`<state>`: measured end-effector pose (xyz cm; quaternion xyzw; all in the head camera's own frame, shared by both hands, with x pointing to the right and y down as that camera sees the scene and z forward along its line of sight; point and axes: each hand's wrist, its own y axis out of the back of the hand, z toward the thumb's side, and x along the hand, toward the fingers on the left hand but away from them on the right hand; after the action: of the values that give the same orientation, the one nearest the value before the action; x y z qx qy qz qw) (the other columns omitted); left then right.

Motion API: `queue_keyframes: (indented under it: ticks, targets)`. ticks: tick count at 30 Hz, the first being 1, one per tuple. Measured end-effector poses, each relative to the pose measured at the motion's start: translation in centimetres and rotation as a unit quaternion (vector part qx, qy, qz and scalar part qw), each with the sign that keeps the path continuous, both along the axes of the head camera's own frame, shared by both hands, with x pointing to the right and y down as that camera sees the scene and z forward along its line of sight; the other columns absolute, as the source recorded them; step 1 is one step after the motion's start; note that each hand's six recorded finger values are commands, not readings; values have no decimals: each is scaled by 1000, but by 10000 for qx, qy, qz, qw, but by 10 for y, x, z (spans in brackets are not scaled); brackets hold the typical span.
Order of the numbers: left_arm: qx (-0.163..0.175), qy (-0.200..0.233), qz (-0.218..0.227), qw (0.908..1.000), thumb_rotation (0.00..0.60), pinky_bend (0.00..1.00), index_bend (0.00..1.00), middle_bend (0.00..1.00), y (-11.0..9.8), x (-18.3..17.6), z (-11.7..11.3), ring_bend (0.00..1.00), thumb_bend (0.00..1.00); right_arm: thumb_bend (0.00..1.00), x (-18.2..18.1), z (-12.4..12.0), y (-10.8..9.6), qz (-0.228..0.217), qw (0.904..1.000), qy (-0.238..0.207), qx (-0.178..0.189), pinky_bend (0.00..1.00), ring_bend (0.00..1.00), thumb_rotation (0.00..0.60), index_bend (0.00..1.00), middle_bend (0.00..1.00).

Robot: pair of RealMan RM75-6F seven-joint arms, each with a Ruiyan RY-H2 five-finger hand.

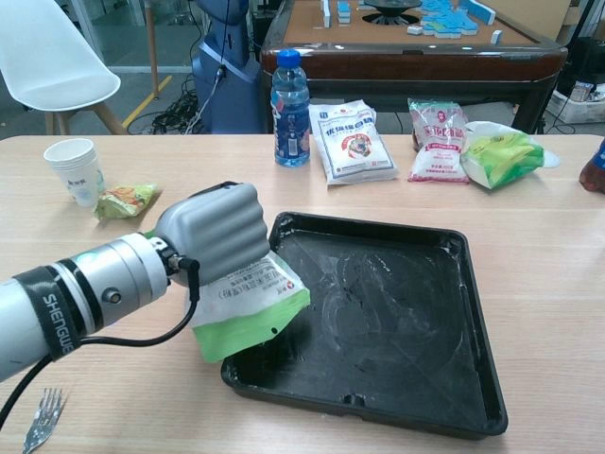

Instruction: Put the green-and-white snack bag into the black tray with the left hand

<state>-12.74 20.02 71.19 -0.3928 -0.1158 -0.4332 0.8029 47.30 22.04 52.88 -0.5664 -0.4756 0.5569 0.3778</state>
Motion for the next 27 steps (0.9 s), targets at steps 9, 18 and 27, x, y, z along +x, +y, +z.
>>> queue_keyframes:
  ticks: [9,18,27]
  targets:
    - [-120,-400,40,9991,600,781,624,750,12,-12,23,714,435,10,0,0,0,-1,10000,-5,8,240,185,600,310,356]
    - [-55,176,-289,9994,600,781,624,749,-8,1,-7,714,435,10,0,-1,1,1,10000,-18,18,240,185,600,310,356]
    - [-605,680,-808,9926,600,781,625,749,-11,-3,-7,714,435,10,3,-2,2,53,10000,-13,19,240,186,600,310,356]
